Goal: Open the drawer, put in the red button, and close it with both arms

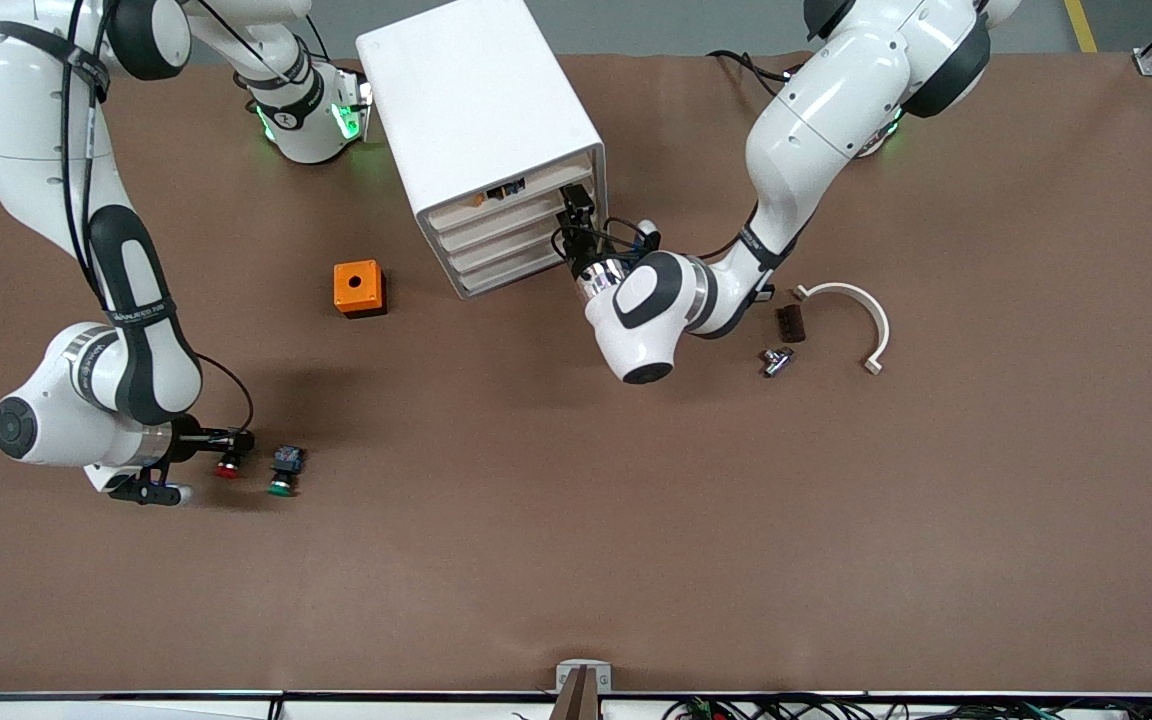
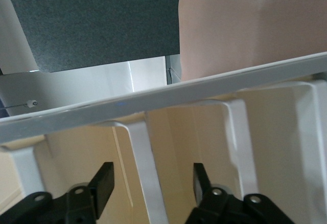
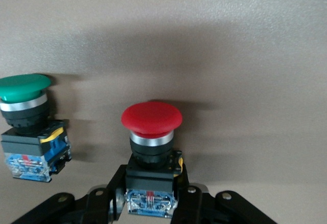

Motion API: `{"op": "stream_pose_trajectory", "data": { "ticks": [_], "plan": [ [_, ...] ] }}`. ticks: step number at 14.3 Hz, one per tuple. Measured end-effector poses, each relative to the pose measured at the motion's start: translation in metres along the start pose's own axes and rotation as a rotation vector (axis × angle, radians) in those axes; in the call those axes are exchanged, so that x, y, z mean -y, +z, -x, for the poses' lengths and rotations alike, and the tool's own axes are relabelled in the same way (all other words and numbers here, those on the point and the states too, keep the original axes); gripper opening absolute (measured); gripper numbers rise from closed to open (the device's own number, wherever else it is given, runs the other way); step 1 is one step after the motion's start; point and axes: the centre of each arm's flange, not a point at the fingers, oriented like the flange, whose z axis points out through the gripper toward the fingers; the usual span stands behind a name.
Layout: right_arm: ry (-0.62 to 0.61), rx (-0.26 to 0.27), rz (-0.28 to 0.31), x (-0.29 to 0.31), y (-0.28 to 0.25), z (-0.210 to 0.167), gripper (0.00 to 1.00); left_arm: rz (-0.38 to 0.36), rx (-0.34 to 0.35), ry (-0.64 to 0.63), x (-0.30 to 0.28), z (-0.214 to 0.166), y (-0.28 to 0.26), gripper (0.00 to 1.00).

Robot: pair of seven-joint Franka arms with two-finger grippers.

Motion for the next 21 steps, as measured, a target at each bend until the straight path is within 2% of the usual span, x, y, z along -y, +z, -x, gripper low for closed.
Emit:
{"op": "stream_pose_trajectory", "data": {
  "ticks": [2, 3, 4, 6, 7, 8, 11, 16, 21],
  "plan": [
    [0.011, 0.000, 0.000, 0.000, 0.000, 0.000, 0.42, -0.005, -0.004, -0.002, 0.000, 0.000, 0.003, 0.42],
    [0.033, 0.006, -0.002, 0.002, -0.001, 0.000, 0.42, -0.007, -0.005, -0.003, 0.000, 0.000, 0.004, 0.34],
    [0.060, 0.023, -0.006, 0.006, -0.002, 0.000, 0.42, -0.007, -0.004, -0.003, 0.000, 0.000, 0.004, 0.33],
    [0.118, 0.080, -0.013, 0.023, -0.012, 0.001, 0.41, -0.007, -0.001, -0.004, -0.001, -0.001, 0.002, 0.14],
    [0.148, 0.108, -0.011, 0.034, -0.021, 0.001, 0.41, -0.008, 0.001, -0.004, -0.001, -0.001, 0.001, 0.14],
    [0.176, 0.132, -0.007, 0.044, -0.031, 0.001, 0.41, -0.009, 0.003, -0.014, -0.001, -0.001, 0.001, 0.09],
    [0.247, 0.194, 0.006, 0.072, -0.062, 0.006, 0.41, -0.014, 0.010, -0.043, -0.002, -0.003, -0.002, 0.08],
    [0.364, 0.239, 0.025, 0.116, -0.120, 0.024, 0.41, -0.012, 0.052, -0.054, -0.006, -0.014, -0.026, 0.08],
    [0.480, 0.303, 0.079, 0.170, -0.168, 0.050, 0.41, 0.019, 0.175, -0.048, -0.009, -0.033, -0.089, 0.12]
  ]
}}
